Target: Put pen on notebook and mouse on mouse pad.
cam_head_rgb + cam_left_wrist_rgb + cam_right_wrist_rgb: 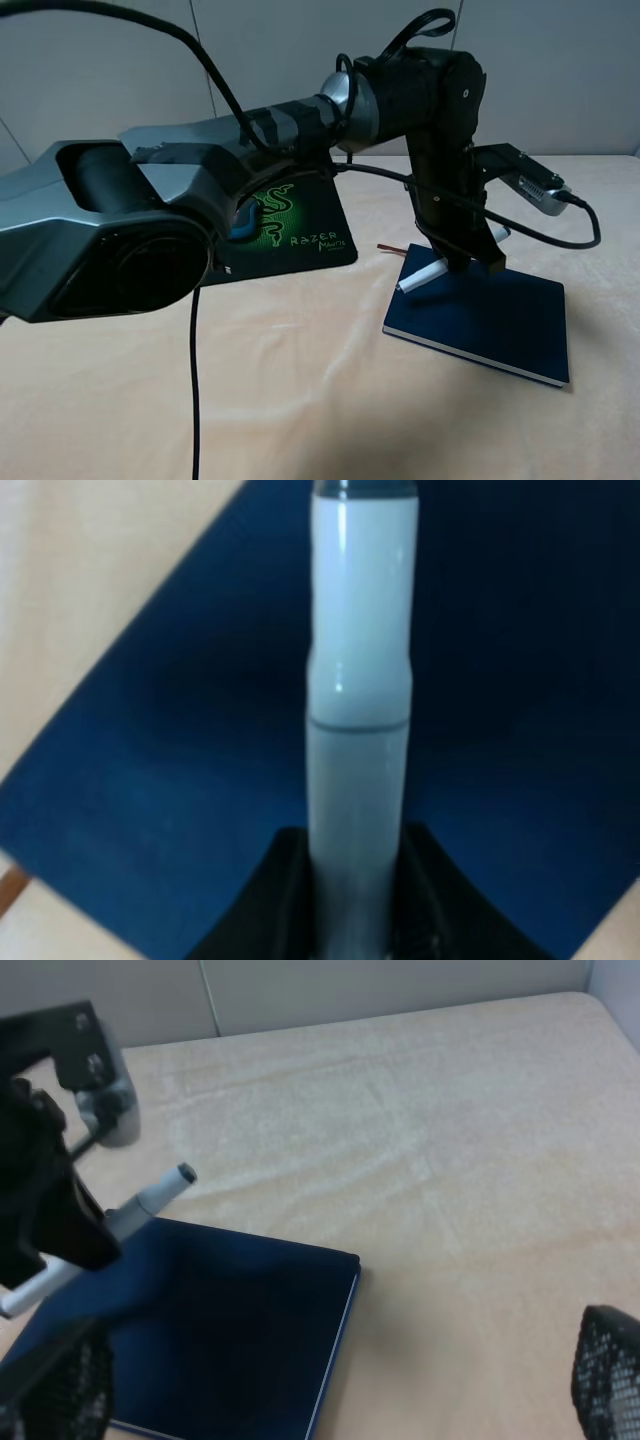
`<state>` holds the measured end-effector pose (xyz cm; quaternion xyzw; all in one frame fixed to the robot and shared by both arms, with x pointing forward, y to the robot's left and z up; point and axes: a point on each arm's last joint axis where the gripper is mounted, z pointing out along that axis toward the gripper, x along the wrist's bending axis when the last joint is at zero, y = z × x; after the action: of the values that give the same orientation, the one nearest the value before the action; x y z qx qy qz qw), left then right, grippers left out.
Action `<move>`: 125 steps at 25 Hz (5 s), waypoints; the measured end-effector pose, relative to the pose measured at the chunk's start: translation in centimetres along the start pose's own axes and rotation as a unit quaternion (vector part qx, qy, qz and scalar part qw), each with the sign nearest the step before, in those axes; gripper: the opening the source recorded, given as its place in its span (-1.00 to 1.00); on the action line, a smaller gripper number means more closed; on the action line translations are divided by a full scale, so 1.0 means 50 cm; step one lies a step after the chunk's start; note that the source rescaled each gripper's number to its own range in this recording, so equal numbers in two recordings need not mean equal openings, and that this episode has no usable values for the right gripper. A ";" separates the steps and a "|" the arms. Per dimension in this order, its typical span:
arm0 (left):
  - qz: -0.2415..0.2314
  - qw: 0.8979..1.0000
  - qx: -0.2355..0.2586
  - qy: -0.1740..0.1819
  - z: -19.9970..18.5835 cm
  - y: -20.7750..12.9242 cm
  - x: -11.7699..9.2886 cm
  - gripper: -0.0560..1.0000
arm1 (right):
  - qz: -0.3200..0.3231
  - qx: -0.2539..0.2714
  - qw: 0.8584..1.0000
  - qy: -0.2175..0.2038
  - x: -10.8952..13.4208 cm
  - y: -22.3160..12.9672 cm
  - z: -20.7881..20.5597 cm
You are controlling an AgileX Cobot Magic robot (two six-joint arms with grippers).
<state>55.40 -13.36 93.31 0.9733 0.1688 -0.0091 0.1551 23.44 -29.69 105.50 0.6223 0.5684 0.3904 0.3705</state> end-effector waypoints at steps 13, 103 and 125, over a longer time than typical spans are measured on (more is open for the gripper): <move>0.044 0.999 -0.012 -0.004 0.042 0.012 -0.037 -0.89 | 0.000 0.000 1.000 0.000 0.000 0.000 0.000; -0.136 0.965 -0.171 0.147 -0.658 -0.713 -0.271 1.00 | 0.000 0.000 1.000 0.000 0.000 0.000 0.000; -0.421 0.818 -0.247 0.305 -0.498 -0.929 -0.315 1.00 | 0.000 0.000 1.000 0.000 0.000 0.000 0.000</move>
<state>24.30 30.69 104.22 0.6892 0.5976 0.2654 0.3123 23.44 -29.68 105.50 0.6223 0.5684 0.3907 0.3702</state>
